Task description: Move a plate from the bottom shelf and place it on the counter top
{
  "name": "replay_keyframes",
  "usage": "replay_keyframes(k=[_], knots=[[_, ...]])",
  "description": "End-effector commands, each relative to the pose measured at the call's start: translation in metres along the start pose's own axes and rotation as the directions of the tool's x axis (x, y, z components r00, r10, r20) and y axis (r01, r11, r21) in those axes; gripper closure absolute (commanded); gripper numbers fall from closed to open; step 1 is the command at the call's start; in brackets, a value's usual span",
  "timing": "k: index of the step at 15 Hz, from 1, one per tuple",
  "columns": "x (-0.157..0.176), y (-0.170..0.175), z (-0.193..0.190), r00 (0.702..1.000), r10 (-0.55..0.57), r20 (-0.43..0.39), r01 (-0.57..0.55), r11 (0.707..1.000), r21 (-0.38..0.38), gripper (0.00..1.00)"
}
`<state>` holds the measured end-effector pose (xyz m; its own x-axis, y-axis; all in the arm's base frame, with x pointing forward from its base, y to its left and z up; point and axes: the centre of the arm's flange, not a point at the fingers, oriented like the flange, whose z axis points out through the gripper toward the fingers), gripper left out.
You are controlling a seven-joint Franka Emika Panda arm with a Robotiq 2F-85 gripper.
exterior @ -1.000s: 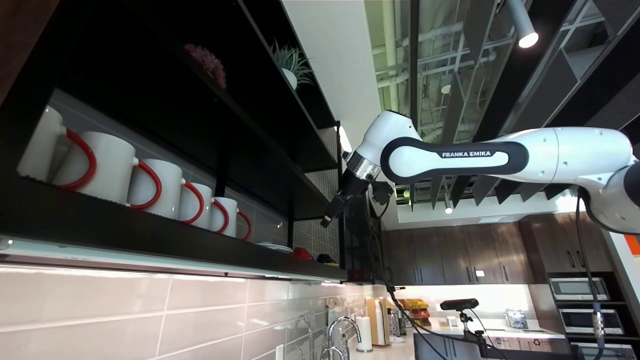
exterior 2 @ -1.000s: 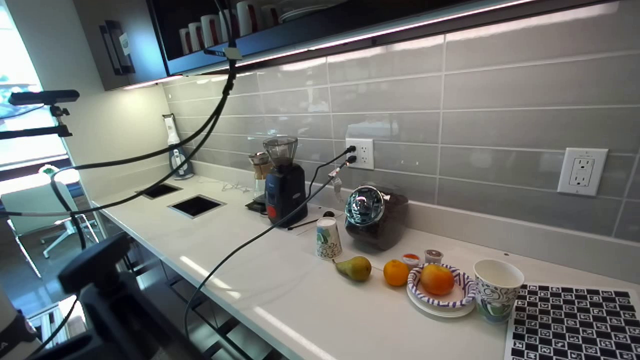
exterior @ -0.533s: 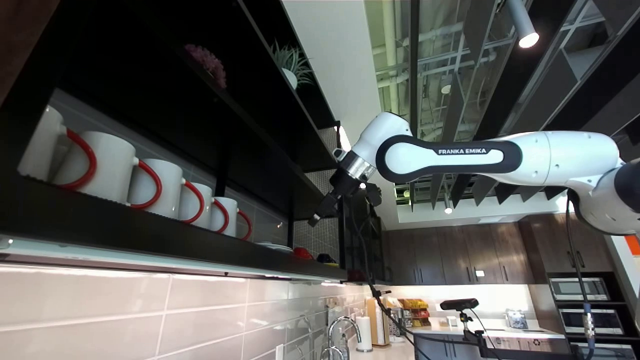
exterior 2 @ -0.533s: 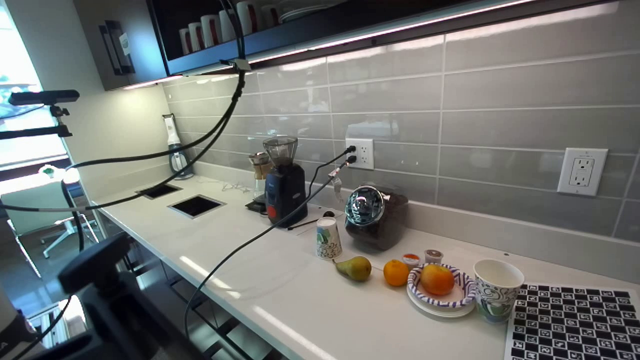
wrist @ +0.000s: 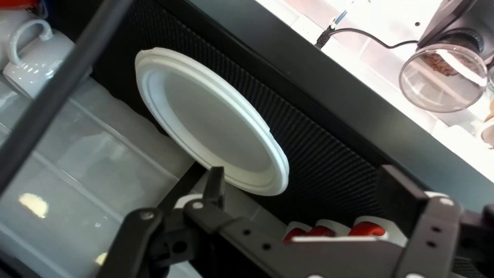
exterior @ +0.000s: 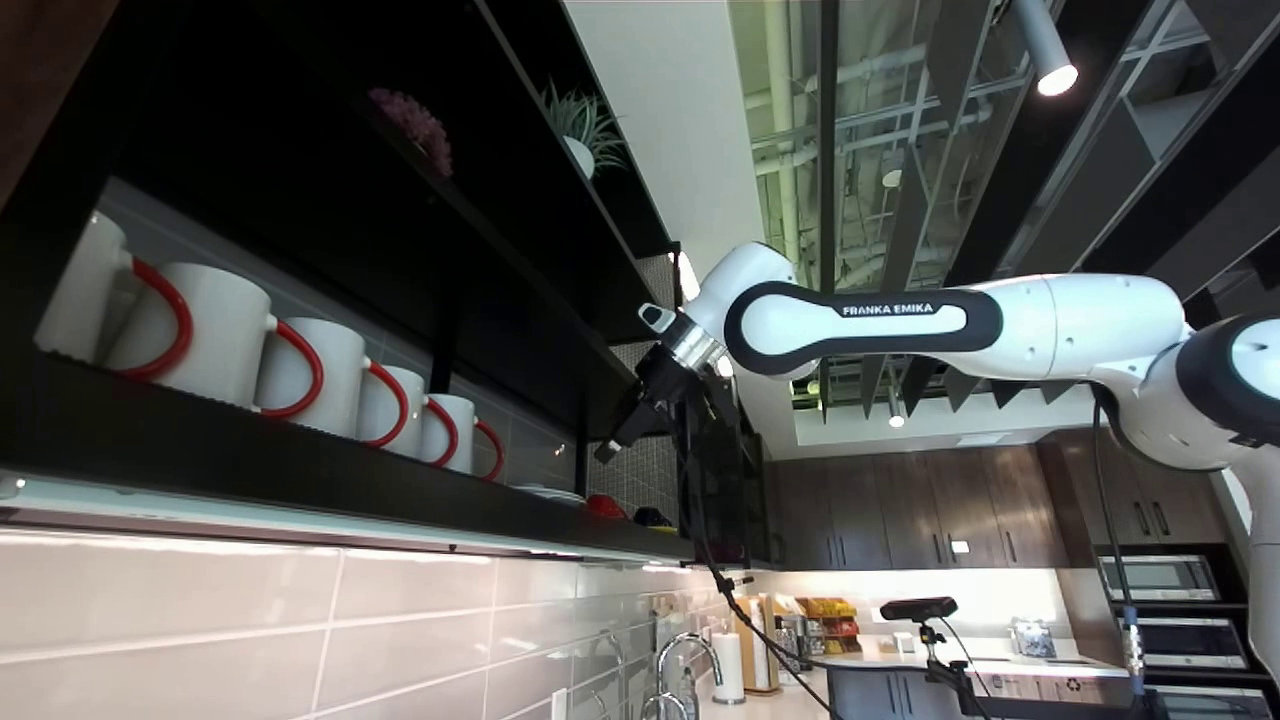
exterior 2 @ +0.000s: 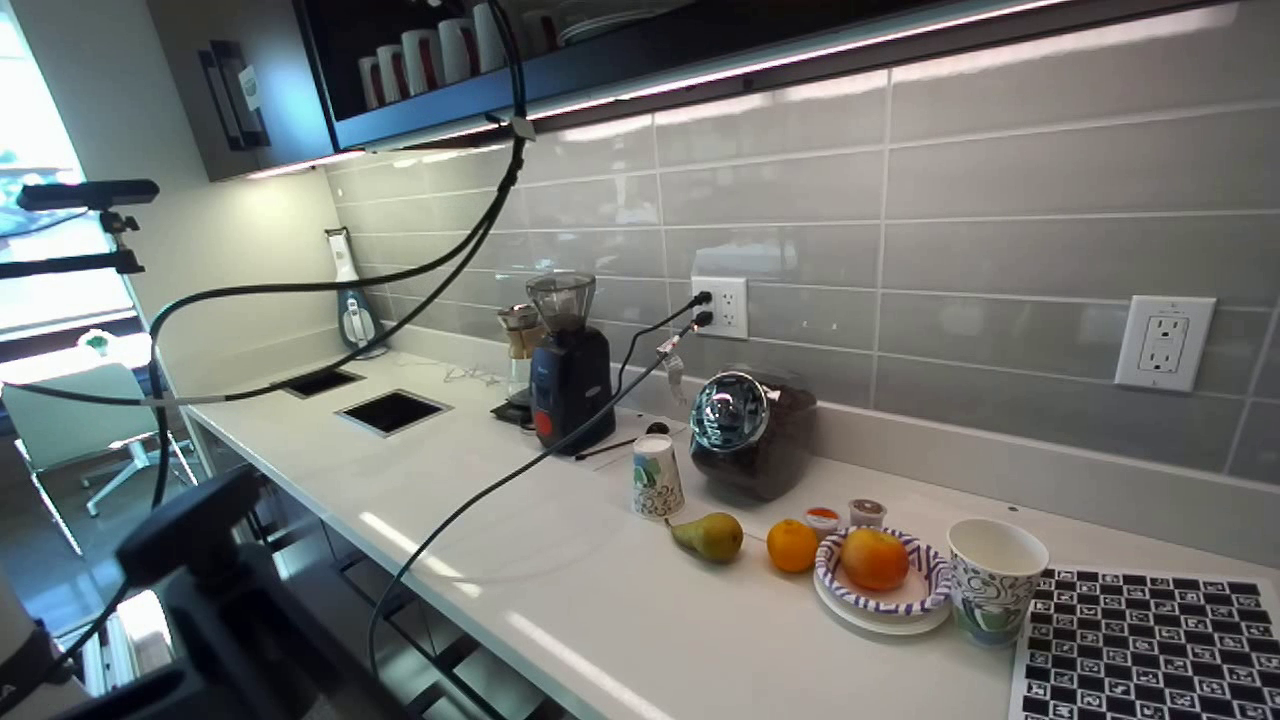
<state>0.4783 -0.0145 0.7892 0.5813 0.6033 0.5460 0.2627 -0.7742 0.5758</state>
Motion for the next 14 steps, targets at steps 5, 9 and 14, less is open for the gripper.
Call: replay_keyframes(k=[5,9,14], knots=[[0.021,0.02,0.045,0.989,-0.146,0.01,0.146,0.989,0.004,0.0],[0.033,0.012,0.071,0.988,-0.157,0.001,0.157,0.988,0.001,0.0],[0.048,0.015,0.088,0.987,-0.161,-0.031,0.159,0.986,-0.039,0.0]])
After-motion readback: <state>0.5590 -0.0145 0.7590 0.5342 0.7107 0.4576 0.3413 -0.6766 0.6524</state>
